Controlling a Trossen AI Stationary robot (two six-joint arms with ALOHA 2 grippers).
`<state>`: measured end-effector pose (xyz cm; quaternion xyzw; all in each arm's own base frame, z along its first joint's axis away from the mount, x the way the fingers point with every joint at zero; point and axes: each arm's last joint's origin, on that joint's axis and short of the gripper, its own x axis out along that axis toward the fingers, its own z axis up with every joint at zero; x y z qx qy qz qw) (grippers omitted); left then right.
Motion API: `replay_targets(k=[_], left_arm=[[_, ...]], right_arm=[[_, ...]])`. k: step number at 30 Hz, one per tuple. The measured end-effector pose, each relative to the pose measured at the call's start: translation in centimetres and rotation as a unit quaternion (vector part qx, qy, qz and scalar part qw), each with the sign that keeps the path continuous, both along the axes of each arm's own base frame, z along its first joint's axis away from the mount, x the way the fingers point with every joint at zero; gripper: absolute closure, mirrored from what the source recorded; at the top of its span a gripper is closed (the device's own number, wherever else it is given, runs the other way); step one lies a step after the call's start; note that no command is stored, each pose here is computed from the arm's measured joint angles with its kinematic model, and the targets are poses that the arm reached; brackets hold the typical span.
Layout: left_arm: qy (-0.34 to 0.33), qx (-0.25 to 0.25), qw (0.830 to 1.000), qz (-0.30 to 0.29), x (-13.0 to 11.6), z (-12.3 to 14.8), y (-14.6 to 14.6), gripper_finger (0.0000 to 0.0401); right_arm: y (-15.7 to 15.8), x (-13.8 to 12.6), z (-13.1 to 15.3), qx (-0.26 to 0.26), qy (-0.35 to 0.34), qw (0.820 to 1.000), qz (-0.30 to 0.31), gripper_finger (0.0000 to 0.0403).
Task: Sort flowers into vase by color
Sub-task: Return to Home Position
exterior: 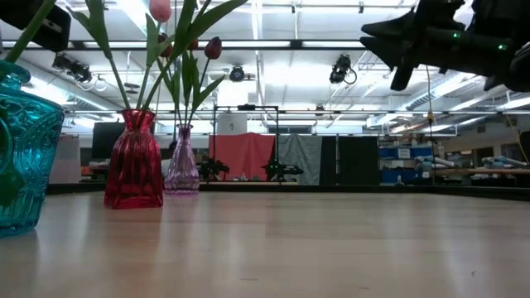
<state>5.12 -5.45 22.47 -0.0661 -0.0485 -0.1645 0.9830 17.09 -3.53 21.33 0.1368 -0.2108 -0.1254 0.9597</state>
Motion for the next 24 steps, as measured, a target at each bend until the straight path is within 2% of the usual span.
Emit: replay_targets(k=[2,6,12,17,24], left_arm=[[0.003,0.007,1.000,-0.006,0.0,-0.1,0.0,0.0270],[0.022,0.006,1.000,-0.008,0.0,-0.6,-0.1,0.0270],[0.013,-0.031,0.998,-0.054,0.3,-2.4,-1.1,0.0270],[0.002,-0.050,0.996,-0.068,0.6,-4.2,-1.7,0.0270],[0.013,-0.079,0.992,-0.094,0.5,-4.2,-1.8,0.0270]], right_arm=[[0.3,0.0,0.2,-0.004,-0.007,1.000,0.007,0.0283],[0.7,0.2,0.0,-0.051,0.016,0.998,0.023,0.0282],[1.0,0.1,-0.3,-0.057,0.024,0.997,0.048,0.0282],[1.4,0.6,-0.9,-0.049,0.036,0.997,0.056,0.0282],[2.7,0.7,-1.4,-0.066,0.033,0.993,0.091,0.0281]])
